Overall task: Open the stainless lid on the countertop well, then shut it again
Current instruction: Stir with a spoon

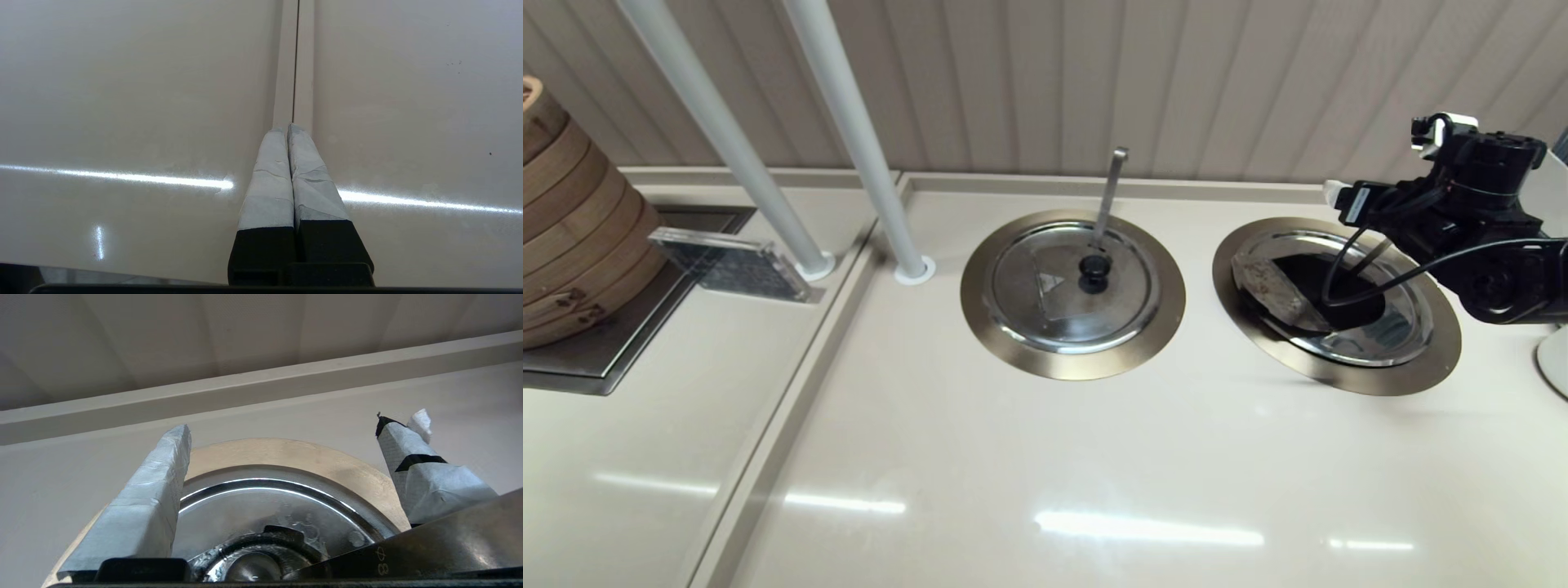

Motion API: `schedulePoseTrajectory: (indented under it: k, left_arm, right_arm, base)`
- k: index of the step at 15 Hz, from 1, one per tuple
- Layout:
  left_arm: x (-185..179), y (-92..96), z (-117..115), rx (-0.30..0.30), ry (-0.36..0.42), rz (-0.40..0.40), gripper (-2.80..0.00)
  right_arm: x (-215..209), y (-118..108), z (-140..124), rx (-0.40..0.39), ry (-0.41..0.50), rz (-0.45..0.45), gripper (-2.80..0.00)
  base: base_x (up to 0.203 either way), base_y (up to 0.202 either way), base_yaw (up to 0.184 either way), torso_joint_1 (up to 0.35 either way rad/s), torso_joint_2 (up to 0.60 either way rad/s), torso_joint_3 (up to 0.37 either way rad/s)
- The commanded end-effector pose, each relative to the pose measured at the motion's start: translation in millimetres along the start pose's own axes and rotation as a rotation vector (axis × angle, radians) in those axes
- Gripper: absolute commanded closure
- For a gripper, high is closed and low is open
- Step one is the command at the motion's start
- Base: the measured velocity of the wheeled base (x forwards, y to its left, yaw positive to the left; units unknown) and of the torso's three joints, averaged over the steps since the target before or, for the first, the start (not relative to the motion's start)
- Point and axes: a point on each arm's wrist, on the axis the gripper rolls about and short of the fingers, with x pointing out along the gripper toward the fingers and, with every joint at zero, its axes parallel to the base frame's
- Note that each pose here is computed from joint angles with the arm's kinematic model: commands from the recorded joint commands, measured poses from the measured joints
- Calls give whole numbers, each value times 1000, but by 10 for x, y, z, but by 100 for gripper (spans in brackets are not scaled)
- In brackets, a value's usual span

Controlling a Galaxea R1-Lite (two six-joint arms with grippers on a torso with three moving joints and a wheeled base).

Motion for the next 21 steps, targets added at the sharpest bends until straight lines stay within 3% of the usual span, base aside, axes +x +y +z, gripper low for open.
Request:
schedulePoseTrajectory:
  k: [1,4,9,16,21]
  left_arm:
    - [0,0,0,0,0,0,0]
    - [0,0,0,0,0,0,0]
    - [0,0,0,0,0,0,0]
    - [0,0,0,0,0,0,0]
    - [0,0,0,0,0,0,0]
  right_arm:
    - [-4,51,-8,1,-1,12,-280]
    - [24,58,-58,-4,9,3,-280]
    - [98,-183,-83,-40,0,-75,-280]
    - [93,203,-117,-35,-2,16,-280]
    - [88,208,-110,-32,-3,20,-280]
  base:
    - [0,0,0,0,0,0]
    - [0,0,0,0,0,0]
    - [0,0,0,0,0,0]
    - [0,0,0,0,0,0]
    - [0,0,0,0,0,0]
